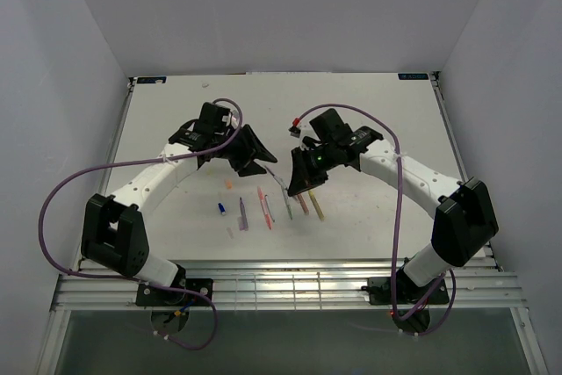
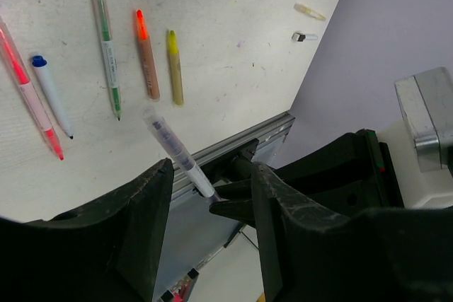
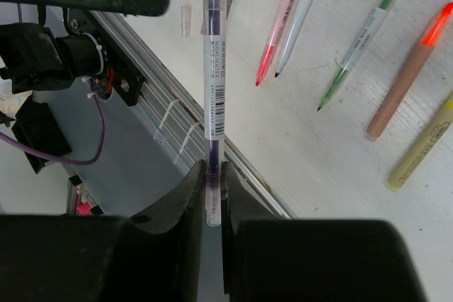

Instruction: Open the pen caps

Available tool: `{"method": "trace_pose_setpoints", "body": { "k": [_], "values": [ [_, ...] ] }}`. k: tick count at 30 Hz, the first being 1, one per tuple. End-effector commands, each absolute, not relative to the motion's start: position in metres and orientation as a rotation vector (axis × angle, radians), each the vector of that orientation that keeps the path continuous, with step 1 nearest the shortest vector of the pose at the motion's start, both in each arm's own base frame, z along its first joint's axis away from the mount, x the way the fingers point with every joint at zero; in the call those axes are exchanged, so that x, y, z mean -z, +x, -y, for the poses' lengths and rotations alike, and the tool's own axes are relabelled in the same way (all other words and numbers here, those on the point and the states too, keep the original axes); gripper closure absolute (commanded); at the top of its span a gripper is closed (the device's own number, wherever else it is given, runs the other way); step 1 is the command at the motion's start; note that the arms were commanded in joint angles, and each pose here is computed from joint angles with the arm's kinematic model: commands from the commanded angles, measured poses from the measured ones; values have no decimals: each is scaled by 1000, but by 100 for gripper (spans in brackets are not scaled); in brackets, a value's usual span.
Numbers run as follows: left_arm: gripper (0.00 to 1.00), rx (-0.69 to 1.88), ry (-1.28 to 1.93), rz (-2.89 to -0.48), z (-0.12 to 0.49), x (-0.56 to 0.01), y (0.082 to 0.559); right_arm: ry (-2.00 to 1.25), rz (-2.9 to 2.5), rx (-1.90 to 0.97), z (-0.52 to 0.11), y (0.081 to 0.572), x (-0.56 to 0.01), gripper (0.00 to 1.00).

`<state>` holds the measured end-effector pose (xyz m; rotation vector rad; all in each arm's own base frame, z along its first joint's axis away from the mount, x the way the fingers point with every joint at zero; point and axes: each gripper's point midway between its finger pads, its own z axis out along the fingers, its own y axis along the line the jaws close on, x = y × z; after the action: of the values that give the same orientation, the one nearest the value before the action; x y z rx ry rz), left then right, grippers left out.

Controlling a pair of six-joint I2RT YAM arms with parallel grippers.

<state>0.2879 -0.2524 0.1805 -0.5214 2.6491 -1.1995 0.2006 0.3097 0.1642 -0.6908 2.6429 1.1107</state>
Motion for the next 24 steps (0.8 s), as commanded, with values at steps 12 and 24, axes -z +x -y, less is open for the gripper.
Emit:
{"method": "trace_pose_setpoints", "body": {
  "k": [12, 24],
  "values": [
    [42, 1112, -550, -2662, 249, -175, 287, -713, -2499, -1180, -325, 201, -207, 92],
    [44, 1100, -540, -2673, 251, -172, 293, -728, -2470, -1181, -331, 197, -217, 92]
  ]
}}
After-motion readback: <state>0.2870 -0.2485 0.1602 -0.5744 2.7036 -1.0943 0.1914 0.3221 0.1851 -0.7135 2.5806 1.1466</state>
